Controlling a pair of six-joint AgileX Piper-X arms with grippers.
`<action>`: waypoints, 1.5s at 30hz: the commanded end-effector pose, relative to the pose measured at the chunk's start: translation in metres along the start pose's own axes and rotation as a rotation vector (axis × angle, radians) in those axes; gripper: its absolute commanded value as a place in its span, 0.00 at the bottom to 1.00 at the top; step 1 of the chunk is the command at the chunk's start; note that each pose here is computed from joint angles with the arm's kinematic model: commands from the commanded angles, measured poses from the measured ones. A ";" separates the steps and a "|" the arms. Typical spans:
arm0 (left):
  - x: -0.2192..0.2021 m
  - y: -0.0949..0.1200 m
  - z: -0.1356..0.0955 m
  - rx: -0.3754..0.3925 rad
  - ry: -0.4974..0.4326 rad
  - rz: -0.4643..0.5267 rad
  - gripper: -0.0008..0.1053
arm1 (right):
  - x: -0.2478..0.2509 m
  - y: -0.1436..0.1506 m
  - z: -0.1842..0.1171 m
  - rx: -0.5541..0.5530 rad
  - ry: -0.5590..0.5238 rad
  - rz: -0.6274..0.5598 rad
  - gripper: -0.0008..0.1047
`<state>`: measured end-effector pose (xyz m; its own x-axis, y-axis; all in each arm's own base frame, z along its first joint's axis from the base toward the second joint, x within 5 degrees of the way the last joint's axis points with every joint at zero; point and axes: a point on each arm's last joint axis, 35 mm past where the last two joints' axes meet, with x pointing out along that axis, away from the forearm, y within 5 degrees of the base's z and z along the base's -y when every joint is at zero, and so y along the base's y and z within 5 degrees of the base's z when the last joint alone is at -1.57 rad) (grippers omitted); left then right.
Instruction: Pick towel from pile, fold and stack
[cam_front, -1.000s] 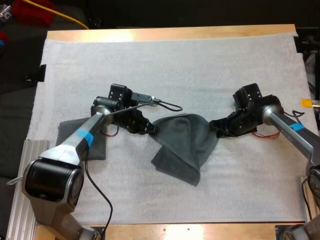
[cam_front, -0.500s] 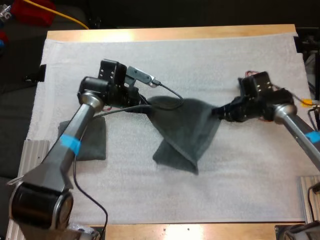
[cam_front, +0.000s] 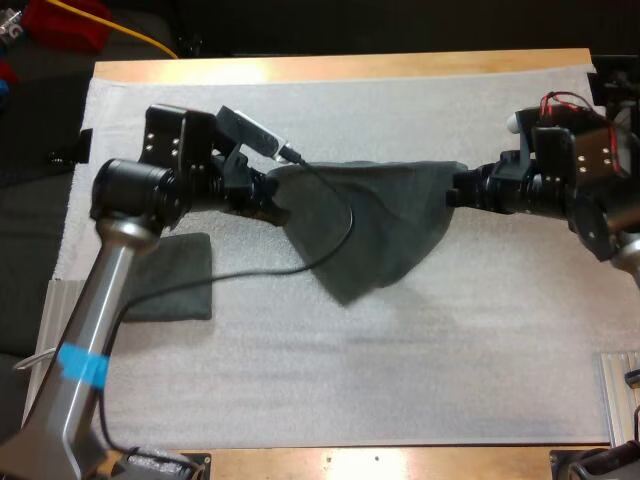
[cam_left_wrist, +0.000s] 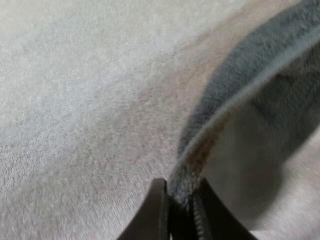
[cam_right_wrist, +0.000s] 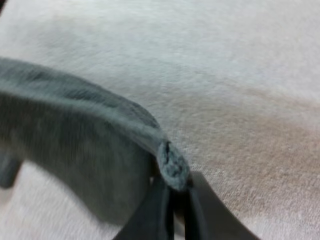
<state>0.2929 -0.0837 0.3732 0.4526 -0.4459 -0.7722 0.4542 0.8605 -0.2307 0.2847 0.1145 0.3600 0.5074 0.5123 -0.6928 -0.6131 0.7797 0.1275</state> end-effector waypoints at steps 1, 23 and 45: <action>-0.008 -0.007 -0.002 0.015 0.003 0.004 0.01 | -0.010 0.008 0.003 -0.034 0.002 0.010 0.01; -0.106 -0.101 -0.084 0.181 0.126 0.254 0.01 | -0.136 0.104 -0.045 -0.150 0.046 0.128 0.01; 0.018 -0.061 -0.063 0.133 0.275 0.264 0.01 | 0.001 0.076 -0.054 -0.086 0.251 -0.035 0.01</action>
<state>0.2218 -0.1280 0.3341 0.3279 -0.0979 -0.9396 0.4486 0.8915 0.0637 0.2017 0.1557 0.3300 0.3463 0.3742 -0.8603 -0.6569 0.7514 0.0624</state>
